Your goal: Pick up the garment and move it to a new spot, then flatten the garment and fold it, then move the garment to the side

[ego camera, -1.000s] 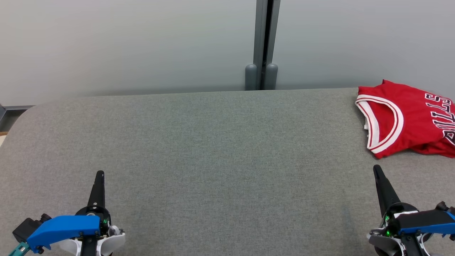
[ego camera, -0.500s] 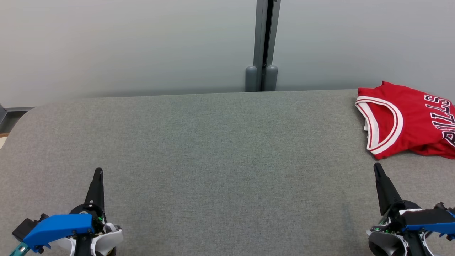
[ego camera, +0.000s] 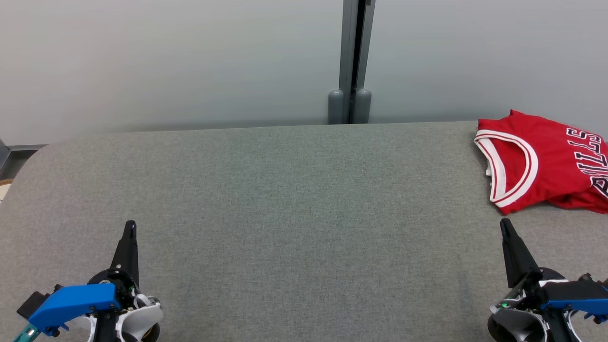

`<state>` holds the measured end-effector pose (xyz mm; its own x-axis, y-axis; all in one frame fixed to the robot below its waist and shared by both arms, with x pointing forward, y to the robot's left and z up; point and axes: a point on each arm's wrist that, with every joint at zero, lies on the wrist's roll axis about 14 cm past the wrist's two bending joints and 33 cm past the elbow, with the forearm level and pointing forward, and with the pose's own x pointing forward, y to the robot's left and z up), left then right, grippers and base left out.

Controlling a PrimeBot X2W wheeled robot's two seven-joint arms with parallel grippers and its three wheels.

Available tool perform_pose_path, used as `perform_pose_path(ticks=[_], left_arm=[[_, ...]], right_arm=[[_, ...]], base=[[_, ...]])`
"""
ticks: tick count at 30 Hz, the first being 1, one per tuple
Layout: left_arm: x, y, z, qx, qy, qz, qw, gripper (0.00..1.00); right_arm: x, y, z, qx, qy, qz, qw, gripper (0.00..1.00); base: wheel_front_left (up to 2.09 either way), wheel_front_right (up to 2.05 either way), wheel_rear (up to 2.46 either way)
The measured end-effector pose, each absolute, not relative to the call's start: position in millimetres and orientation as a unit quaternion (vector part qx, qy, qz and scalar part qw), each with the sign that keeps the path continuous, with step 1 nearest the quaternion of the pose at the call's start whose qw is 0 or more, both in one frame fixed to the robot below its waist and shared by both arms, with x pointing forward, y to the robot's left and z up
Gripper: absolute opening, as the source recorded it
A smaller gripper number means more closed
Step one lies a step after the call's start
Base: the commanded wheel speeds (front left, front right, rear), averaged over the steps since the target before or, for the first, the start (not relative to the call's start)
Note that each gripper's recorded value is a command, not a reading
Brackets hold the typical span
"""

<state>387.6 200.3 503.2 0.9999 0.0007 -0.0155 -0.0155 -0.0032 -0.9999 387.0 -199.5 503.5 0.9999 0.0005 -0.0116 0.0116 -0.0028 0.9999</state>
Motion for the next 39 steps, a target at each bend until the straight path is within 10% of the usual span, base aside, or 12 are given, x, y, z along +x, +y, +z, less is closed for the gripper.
perform_pose_path(ticks=[39], left_arm=[[387.6,200.3,503.8,-0.708,0.004,0.004,0.706,0.0]], right_arm=[[387.1,-199.9,503.7,0.708,0.004,-0.004,0.706,0.0]], base=[[0.0,0.0,0.0]])
